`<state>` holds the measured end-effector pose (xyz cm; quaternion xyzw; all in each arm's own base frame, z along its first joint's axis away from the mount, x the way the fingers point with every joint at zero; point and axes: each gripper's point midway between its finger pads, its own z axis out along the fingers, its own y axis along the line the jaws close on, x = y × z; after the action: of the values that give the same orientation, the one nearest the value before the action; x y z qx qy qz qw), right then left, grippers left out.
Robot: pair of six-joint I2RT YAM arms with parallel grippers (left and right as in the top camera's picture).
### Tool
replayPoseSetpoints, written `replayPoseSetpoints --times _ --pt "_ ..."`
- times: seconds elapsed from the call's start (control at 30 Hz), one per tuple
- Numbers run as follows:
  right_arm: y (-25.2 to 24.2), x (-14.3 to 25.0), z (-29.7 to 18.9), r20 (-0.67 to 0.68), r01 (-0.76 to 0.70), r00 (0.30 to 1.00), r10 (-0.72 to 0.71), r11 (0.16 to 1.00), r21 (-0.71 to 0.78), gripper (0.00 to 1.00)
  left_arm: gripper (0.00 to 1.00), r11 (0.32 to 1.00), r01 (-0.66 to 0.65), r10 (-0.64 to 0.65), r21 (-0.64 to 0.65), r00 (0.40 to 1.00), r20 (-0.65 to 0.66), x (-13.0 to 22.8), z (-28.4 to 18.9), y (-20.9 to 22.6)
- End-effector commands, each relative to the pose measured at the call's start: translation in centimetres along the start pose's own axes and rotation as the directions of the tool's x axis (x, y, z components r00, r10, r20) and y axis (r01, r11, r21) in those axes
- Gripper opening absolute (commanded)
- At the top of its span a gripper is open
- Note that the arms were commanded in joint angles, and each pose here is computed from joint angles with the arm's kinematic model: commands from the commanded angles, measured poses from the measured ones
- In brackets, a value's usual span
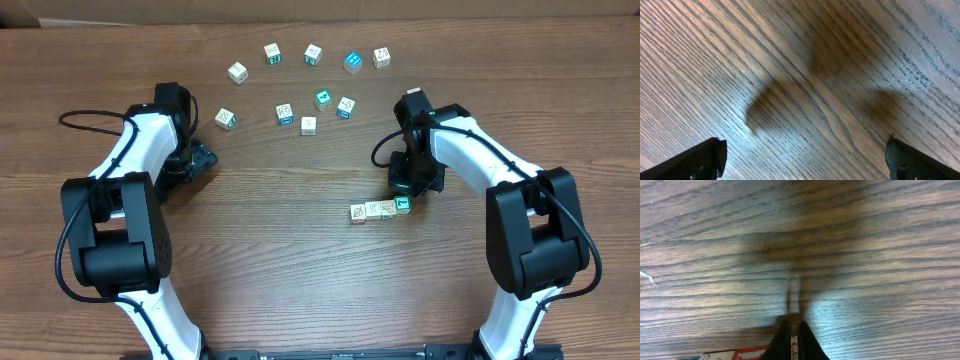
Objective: Form a horizontal line
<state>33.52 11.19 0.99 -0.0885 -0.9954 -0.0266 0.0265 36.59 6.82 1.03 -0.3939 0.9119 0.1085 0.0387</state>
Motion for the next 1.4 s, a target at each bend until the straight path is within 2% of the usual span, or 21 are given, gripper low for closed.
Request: replayPoseSetpoints --times 0.0,0.93,1.37 --pt "0.3 -0.4 -1.2 0.038 0.006 0.999 -0.005 1.000 -0.025 0.04 1.00 0.999 -0.009 0.010 -0.033 1.000 0.020 -0.2 0.1 0.6" --pt "0.2 0.6 -1.2 -0.004 0.007 1.000 -0.007 1.000 -0.025 0.04 1.00 0.999 -0.009 0.010 -0.033 1.000 0.020 -0.2 0.1 0.6" --pt "0.3 -0.4 -1.2 0.042 0.004 0.999 -0.003 1.000 -0.025 0.04 1.00 0.999 -0.009 0.010 -0.033 1.000 0.020 -0.2 0.1 0.6"
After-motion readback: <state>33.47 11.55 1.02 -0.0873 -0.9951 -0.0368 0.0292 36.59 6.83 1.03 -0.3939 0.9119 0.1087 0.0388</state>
